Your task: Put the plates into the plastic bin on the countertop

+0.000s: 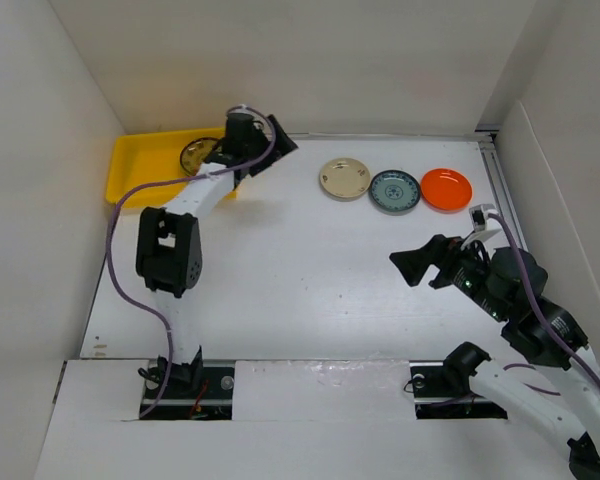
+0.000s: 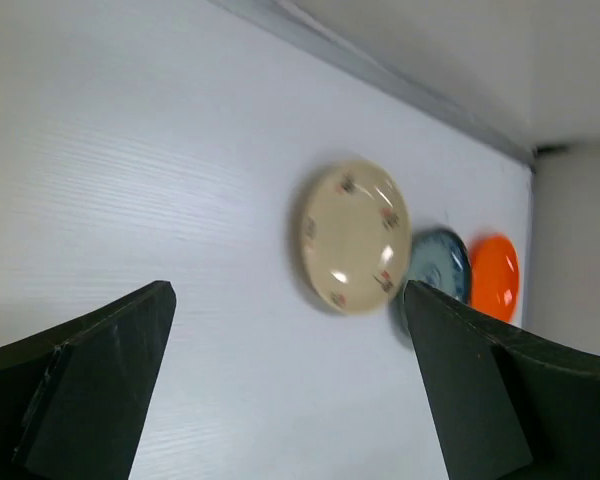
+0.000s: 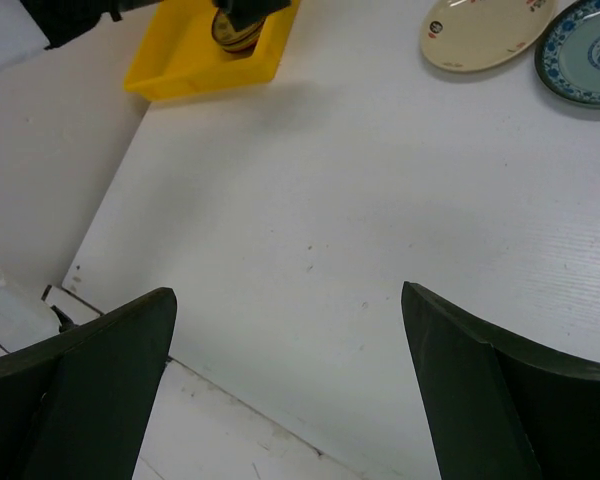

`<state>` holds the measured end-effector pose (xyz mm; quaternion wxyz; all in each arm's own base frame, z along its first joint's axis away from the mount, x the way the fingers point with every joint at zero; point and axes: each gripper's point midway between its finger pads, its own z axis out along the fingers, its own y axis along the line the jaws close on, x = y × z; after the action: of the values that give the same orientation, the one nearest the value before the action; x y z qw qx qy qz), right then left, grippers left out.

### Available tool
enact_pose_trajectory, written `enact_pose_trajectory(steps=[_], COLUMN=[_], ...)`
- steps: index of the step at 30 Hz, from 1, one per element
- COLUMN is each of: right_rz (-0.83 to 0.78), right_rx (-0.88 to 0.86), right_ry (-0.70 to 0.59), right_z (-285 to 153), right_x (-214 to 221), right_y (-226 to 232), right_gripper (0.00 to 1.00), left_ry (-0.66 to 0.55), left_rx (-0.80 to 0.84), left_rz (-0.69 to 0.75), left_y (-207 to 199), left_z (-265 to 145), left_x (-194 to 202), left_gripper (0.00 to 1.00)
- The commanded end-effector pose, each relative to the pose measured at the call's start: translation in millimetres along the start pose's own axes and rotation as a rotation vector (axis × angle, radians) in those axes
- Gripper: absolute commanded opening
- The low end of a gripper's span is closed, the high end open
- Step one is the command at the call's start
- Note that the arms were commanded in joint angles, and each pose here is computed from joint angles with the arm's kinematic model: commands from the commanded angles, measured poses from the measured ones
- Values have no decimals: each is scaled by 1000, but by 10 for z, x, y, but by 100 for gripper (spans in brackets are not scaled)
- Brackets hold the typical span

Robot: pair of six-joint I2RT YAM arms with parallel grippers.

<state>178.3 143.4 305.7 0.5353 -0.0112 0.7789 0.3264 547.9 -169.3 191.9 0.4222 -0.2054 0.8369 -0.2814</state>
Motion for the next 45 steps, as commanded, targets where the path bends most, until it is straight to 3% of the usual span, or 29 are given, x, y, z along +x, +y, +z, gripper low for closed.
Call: enact_pose_trajectory(steps=[1,8,16,18,23,25,28,29,31,33,35,37,38,41,45], right_rz=[9,26,63,75,84,84,85,73,74,64,54,54,53,44,44], right_rx=[-52,-59,-64,-82,-93,-92,-77,-71,-81,-68,-73,-73,-68,-67,-67], right_ry=[-51,-37,-16,-11,-11,-10,-28,-19,-34,-32,-40,-40,-33,-33,-33], right_z=[67,20,-38,-39,-40,-62,-88,-89,-121,-120,-136,-136,-116,-115,-115], right_x=[-149,-17,153,217,237,246,185,208,142,154,121,121,133,134,134], right_y=[137,84,22,22,33,25,12,-7,31,1,15,15,10,6,6], right_gripper=[100,100,100,100,100,100,100,100,100,100,100,100,100,100,100], left_ry=[180,330,343,377,385,411,446,445,458,460,411,345,270,87,-63], left_rx=[84,195,192,189,219,212,215,218,214,212,258,216,249,188,50], left_rz=[32,60,12,-2,-19,-39,-73,-72,-84,-84,-71,-101,-94,-117,-142], left_y=[-100,-277,-257,-230,-353,-336,-310,-311,-283,-286,-525,-424,-658,-677,-285], left_z=[301,780,1103,1193,1348,1408,1492,1512,1523,1493,1324,1200,952,544,134], left_x=[727,1398,1532,1676,1698,1820,1918,1919,1964,1960,1724,1449,1060,228,-581], left_gripper=[100,100,100,95,65,45,32,17,2,0,0,0,0,0,0])
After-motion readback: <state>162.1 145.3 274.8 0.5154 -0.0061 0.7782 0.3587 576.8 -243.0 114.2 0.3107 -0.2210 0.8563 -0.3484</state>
